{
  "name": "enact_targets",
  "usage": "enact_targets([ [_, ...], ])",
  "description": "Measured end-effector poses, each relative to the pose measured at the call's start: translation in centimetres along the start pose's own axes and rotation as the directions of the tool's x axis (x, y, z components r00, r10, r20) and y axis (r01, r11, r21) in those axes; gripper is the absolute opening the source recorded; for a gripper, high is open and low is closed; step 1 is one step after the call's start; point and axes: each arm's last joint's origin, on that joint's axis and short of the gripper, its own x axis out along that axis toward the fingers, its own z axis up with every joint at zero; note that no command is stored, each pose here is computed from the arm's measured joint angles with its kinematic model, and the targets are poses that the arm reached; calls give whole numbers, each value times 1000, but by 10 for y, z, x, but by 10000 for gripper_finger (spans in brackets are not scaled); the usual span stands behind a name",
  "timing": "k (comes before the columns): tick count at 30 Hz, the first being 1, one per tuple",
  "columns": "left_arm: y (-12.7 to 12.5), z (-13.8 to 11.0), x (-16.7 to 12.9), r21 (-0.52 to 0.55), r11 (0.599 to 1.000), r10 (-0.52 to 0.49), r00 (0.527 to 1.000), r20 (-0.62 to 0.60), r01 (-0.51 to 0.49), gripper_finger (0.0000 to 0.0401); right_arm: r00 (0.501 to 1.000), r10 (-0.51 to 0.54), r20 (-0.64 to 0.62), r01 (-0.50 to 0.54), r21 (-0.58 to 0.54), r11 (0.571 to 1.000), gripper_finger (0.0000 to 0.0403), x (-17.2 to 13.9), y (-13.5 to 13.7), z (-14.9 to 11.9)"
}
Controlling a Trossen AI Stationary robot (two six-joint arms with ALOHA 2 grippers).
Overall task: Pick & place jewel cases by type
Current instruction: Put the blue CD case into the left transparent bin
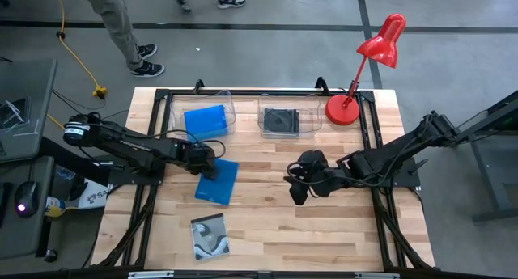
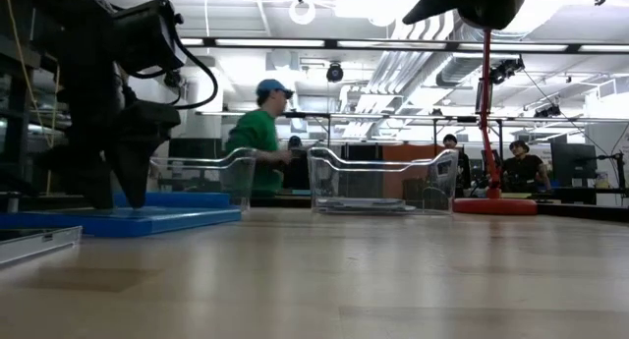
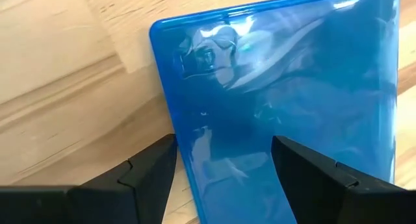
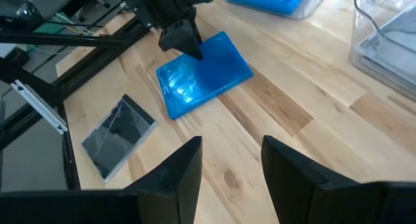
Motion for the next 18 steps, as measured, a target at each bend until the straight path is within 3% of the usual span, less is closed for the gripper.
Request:
enact_targets([
  [10, -8, 3, 0, 41, 996, -85, 996, 20, 85, 248, 1000, -22, 8, 21, 123, 992, 142, 3, 0, -3],
  [18, -12, 5, 0, 79, 990, -125, 991, 52, 121, 248, 995, -103, 1, 101, 193, 976, 142, 2, -2, -16],
])
